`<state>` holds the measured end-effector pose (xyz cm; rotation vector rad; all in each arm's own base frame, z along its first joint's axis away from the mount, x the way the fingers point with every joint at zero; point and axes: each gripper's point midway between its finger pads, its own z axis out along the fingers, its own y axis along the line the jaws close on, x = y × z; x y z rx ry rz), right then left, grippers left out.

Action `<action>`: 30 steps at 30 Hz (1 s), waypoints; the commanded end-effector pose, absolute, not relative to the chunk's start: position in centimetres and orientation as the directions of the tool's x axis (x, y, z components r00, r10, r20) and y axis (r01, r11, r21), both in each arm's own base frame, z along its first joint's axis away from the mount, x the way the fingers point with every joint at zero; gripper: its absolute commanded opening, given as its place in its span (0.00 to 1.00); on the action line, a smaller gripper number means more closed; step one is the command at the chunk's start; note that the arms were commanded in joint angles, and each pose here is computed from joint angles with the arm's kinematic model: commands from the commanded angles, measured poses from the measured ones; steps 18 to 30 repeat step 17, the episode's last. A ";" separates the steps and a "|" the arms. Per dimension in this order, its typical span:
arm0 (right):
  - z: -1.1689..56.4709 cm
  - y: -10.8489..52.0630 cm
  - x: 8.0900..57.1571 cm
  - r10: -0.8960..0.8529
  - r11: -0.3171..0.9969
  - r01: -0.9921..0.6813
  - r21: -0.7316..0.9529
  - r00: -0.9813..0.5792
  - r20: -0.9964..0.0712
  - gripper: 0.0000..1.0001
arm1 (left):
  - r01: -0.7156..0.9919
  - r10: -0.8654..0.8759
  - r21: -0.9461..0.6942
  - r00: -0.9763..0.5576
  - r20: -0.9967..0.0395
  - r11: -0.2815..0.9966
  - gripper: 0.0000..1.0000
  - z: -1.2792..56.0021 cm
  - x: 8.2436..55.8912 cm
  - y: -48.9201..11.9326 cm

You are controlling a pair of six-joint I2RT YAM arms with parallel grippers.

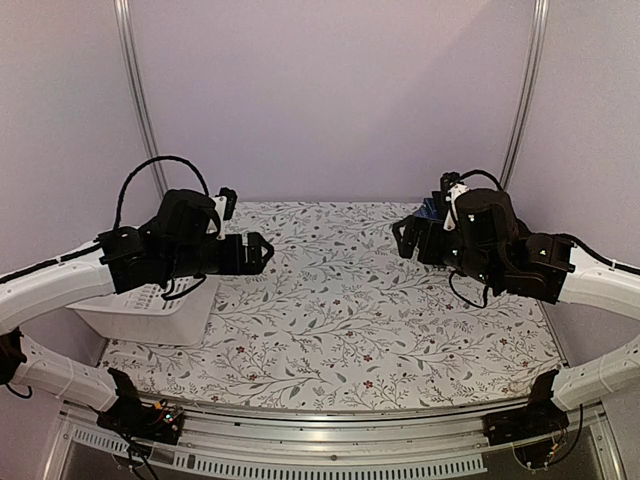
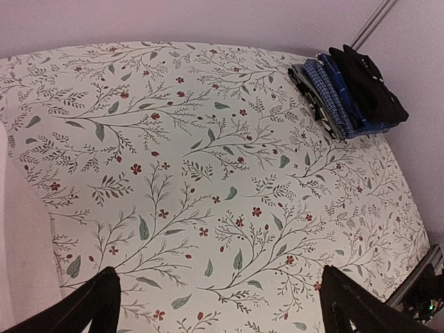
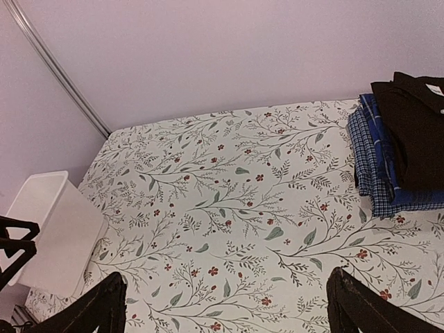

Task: Fold and stack the long sleeve shirts
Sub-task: Reset both arms

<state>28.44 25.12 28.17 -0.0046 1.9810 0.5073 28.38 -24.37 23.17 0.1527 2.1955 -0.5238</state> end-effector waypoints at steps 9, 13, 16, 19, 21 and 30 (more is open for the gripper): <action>28.5 25.1 28.4 0.213 0.912 -0.232 0.337 -0.434 -0.875 0.99 | 0.284 -0.086 -0.320 -0.612 -0.786 0.904 1.00 23.7 28.8 -24.1; 28.4 25.2 28.4 0.209 0.912 -0.237 0.335 -0.435 -0.876 0.99 | 0.285 -0.083 -0.318 -0.613 -0.786 0.904 1.00 23.7 28.8 -24.1; 28.5 25.1 28.4 0.210 0.912 -0.236 0.335 -0.433 -0.877 0.99 | 0.285 -0.083 -0.318 -0.613 -0.786 0.904 1.00 23.7 28.8 -24.1; 28.5 25.1 28.5 0.210 0.913 -0.235 0.335 -0.433 -0.877 0.99 | 0.285 -0.083 -0.318 -0.612 -0.786 0.904 1.00 23.7 28.8 -24.1; 28.5 25.1 28.5 0.210 0.913 -0.235 0.335 -0.433 -0.877 0.99 | 0.285 -0.083 -0.318 -0.612 -0.786 0.904 1.00 23.7 28.8 -24.1; 28.5 25.1 28.5 0.210 0.913 -0.235 0.335 -0.433 -0.877 0.99 | 0.285 -0.083 -0.318 -0.612 -0.786 0.904 1.00 23.7 28.8 -24.1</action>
